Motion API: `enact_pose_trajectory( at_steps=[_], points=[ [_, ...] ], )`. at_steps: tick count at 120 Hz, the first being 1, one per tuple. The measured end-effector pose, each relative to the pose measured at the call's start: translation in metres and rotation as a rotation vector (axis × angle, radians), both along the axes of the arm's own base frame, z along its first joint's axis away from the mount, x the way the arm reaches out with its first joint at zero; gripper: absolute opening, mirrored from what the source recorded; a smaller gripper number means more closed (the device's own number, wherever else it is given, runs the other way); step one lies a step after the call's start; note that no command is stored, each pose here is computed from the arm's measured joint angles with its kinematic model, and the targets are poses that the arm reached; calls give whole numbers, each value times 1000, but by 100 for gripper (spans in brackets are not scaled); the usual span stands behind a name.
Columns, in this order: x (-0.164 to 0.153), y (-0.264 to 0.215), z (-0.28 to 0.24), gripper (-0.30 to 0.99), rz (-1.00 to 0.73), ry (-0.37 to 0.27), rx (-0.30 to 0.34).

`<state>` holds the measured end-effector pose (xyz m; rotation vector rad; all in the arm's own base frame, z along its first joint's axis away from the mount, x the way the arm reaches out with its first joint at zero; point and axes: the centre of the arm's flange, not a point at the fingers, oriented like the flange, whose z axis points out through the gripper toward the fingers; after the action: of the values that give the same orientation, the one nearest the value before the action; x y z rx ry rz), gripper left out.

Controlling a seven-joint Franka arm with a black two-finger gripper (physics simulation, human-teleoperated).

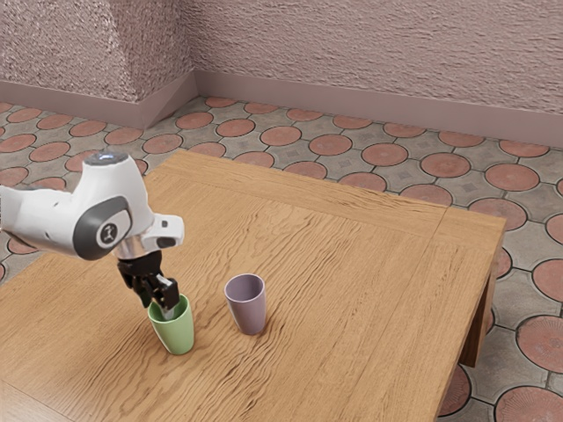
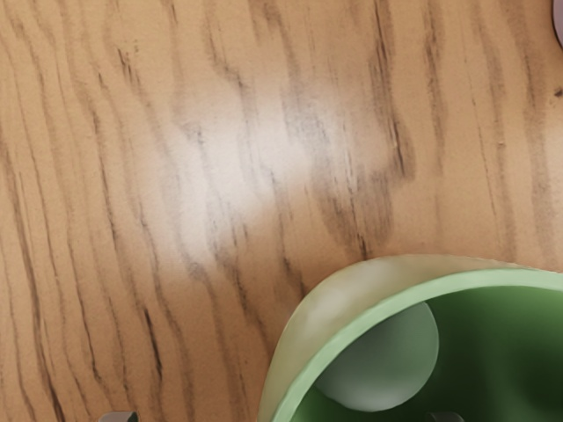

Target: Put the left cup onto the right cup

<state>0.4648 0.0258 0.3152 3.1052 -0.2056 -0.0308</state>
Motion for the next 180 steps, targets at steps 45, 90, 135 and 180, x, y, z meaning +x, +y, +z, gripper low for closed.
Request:
enact_pose_trajectory(
  at_steps=[45, 90, 135, 180],
  points=[
    [2, 1, -10, 22, 12, -4, -4],
    [3, 1, -8, -6, 13, -11, -4],
    [0, -7, 17, -8, 3, -45, -7],
    [-9, -21, 73, -9, -28, -46, -21]
  ],
)
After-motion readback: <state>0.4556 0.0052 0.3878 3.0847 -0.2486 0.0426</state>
